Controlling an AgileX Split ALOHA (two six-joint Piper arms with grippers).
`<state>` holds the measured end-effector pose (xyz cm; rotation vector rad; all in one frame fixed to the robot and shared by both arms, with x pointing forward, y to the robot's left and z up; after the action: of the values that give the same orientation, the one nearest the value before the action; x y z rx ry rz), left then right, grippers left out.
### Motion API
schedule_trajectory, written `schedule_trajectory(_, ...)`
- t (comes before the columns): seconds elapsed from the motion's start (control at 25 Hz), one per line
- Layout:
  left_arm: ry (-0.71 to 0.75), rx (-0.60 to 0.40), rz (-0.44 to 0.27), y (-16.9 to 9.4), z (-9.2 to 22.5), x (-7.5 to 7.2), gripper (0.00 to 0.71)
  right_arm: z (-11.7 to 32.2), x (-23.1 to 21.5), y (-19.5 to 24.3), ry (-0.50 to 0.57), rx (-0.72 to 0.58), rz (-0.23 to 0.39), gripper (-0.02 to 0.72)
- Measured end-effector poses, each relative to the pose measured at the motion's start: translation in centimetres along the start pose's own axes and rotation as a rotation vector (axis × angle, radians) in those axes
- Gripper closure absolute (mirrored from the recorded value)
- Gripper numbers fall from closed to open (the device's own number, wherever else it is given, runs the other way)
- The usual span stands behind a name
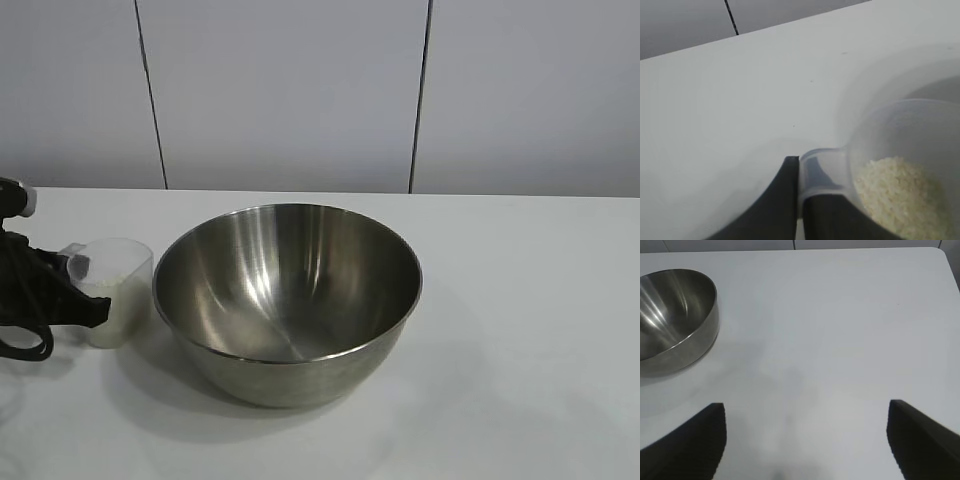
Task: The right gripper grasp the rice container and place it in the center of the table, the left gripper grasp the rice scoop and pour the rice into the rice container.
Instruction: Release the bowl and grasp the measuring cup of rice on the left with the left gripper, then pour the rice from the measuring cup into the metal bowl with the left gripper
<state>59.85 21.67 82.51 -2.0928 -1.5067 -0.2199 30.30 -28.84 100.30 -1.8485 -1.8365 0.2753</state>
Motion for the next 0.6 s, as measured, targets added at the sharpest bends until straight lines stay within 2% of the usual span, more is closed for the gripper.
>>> schedule_trajectory(0.2, 0.036, -0.073, -0.040, -0.6, -2.7, 1.4, 0.705, 0.0, 0.0, 0.0, 0.000, 0.000, 0.000, 0.105)
schedule_trajectory(0.4, 0.148, -0.161, -0.083, -1.7, -6.8, 3.3, 0.705, 0.0, 0.0, 0.0, 0.000, 0.000, 0.000, 0.105)
schedule_trajectory(0.48, 0.226, -0.182, -0.052, -1.6, -9.0, 3.5, 0.705, 0.0, 0.0, 0.0, 0.000, 0.000, 0.000, 0.105)
schedule_trajectory(0.6, 0.374, -0.191, 0.021, -1.4, -12.6, 3.0, 0.705, 0.0, 0.0, 0.0, 0.000, 0.000, 0.000, 0.105)
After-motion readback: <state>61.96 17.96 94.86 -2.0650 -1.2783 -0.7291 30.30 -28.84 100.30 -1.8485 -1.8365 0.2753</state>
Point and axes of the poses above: a point on each arm's last joint axis where the gripper is mounted, y pointing out along that axis toward the gripper, x along the wrist's bending axis when the last joint is at zero, z = x × y, the point moved 8 cm from there along y, pointing out along that axis toward the gripper, and after that the axes turned 14 degrees about y, right-handed, at the moved point
